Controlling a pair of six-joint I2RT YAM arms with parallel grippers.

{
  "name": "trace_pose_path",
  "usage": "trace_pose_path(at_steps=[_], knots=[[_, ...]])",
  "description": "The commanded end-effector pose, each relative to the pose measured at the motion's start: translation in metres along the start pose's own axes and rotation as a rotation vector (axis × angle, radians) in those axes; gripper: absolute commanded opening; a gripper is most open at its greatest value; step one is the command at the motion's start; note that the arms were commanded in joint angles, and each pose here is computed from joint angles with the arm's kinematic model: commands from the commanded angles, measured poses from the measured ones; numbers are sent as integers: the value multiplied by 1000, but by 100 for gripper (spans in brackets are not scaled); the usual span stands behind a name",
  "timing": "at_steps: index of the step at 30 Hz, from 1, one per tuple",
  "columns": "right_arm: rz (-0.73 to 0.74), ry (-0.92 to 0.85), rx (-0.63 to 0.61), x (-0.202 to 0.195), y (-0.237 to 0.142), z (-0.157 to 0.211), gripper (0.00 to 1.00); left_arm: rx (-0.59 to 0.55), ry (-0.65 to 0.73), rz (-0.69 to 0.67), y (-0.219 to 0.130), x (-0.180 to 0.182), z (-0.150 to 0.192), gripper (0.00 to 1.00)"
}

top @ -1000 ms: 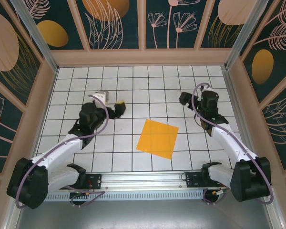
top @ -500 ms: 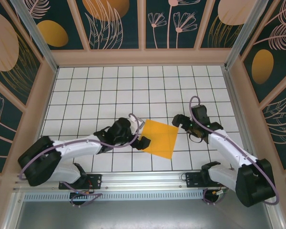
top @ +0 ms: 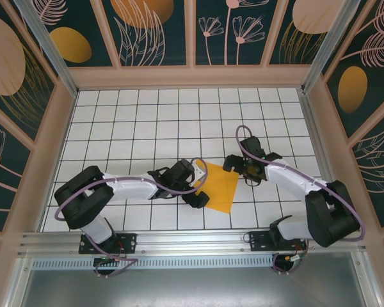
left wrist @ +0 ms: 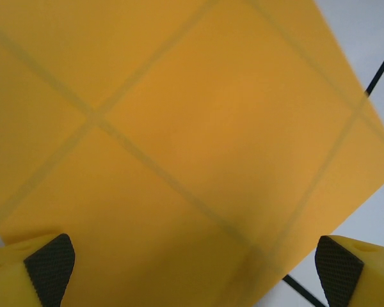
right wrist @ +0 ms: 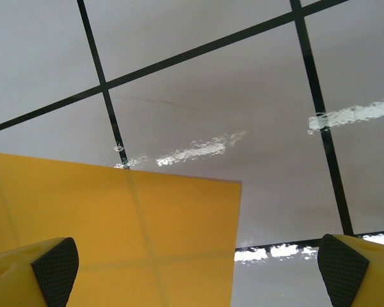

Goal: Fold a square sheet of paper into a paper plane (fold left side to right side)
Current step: Pick up the square sheet of paper from the bottom-center of the table.

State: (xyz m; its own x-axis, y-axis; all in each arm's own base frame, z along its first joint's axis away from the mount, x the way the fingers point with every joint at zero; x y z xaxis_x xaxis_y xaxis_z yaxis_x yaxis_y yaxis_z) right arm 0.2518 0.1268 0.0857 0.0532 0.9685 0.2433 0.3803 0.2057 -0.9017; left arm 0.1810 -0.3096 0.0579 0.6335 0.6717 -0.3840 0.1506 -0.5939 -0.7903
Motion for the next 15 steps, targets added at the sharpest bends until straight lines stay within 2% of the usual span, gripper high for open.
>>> trace_pose_path(at_steps=[1, 15], knots=[[25, -21, 2, 4, 3, -5, 99, 86, 14, 28, 5, -5, 11, 99], [30, -95, 157, 26, 30, 20, 99, 120, 8, -1, 10, 2, 18, 98]])
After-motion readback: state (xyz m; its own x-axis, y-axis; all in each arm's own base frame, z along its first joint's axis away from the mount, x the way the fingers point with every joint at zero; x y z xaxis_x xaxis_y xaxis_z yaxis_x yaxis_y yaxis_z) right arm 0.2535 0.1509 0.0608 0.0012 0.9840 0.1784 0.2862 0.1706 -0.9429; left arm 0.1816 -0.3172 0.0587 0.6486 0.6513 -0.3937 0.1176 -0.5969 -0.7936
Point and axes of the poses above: each hand's point on the last joint's axis, 136 mm out from that joint toward the fingers, its own y axis out along the fingers, its own x axis along the line the jaws close on, z = x × y, the point moved 4 cm from there along -y, back along the fingers, and after that the axes turned 8 degrees about -y, right-handed, at the moved point
